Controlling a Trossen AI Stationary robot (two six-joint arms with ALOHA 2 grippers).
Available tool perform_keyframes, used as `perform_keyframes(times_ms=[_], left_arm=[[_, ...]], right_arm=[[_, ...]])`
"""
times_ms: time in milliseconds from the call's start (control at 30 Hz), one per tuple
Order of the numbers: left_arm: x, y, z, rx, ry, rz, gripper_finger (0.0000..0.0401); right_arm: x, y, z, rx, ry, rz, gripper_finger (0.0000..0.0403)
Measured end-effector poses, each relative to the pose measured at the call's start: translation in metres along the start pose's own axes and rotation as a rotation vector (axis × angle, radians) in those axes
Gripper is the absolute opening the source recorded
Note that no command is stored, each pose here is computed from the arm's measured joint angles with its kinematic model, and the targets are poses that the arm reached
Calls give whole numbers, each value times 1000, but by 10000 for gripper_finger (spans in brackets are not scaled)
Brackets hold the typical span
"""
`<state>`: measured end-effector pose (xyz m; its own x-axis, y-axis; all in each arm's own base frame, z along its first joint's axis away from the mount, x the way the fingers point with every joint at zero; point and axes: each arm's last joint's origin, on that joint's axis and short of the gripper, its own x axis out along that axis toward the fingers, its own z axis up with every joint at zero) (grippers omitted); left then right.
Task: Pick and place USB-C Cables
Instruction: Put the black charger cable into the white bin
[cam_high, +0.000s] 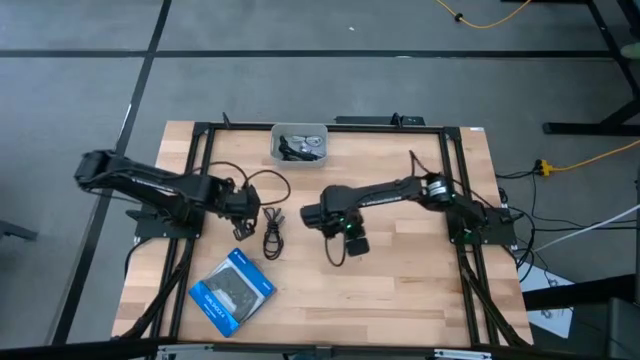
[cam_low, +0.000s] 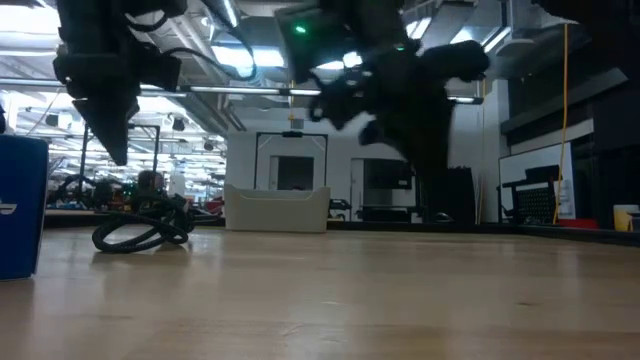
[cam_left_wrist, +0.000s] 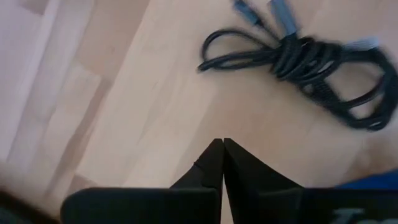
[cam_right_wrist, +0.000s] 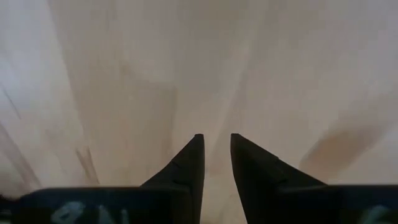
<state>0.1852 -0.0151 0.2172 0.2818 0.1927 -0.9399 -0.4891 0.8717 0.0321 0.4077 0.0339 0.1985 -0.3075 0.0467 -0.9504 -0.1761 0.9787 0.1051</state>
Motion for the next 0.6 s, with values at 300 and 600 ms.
perform_keyframes(times_ms=[300, 600], left_arm=[[9, -9, 6, -59, 26, -56, 1], [60, -33, 22, -39, 109, -109, 0]], right_arm=[[-12, -14, -84, 232, -25, 20, 82], [-9, 6, -152, 436, -284, -86, 82]])
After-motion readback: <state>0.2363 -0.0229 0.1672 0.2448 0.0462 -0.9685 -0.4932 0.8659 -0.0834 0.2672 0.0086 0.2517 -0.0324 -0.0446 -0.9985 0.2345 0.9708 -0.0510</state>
